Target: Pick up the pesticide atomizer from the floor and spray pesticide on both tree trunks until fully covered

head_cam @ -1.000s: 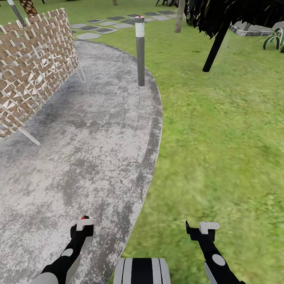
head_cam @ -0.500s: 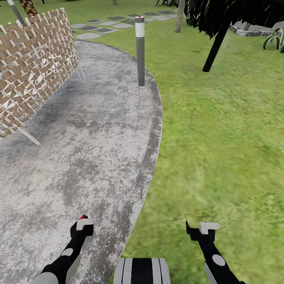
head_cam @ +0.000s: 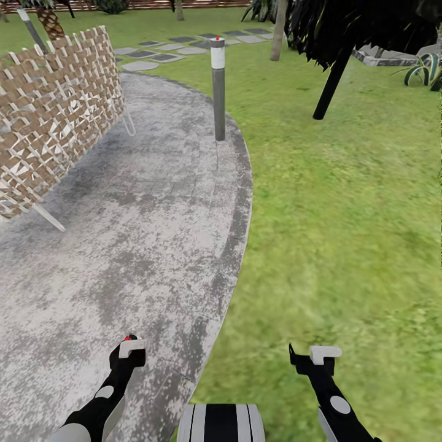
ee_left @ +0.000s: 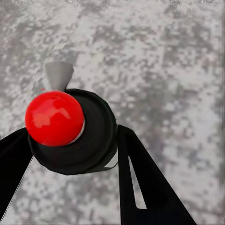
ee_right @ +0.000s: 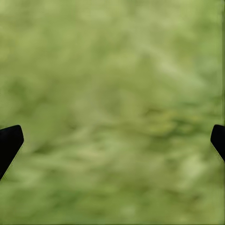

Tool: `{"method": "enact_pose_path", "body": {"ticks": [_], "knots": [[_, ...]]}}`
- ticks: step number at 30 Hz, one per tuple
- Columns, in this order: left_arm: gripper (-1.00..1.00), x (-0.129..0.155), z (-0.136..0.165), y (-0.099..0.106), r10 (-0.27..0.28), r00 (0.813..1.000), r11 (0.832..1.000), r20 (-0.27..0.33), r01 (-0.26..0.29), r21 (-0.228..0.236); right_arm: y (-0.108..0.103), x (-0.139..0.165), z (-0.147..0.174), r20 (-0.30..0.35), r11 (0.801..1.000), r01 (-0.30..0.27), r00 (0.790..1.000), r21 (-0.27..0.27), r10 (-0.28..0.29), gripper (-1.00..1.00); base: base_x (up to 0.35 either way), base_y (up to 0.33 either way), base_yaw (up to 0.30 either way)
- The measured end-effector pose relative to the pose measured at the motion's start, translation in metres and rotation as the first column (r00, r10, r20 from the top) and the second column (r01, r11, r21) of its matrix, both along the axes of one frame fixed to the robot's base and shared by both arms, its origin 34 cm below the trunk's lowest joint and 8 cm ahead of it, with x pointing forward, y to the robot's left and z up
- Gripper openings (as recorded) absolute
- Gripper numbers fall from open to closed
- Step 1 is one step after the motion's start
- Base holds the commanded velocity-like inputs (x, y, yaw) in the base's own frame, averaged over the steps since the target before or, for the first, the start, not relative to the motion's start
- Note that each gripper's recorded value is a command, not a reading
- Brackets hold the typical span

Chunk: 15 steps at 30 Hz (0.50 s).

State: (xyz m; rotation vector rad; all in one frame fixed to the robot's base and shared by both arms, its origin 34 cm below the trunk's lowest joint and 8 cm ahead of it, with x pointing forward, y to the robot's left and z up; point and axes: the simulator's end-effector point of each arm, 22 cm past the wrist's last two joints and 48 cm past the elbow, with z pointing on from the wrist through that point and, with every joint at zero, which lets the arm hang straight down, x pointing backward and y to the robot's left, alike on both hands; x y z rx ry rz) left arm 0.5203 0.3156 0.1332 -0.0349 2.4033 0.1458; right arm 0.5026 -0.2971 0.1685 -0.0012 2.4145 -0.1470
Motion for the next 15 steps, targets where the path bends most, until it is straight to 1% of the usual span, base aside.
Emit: {"method": "enact_pose_path", "body": {"ticks": [15], "knots": [[-1.0, 0.021, 0.029, 0.0, 0.0, 0.998, 1.0, 0.06, 0.0, 0.0, 0.0, 0.022, 0.03, 0.067, 1.0, 0.001, 0.998, 0.0, -0.001, 1.0, 0.0, 0.0, 0.0]]}}
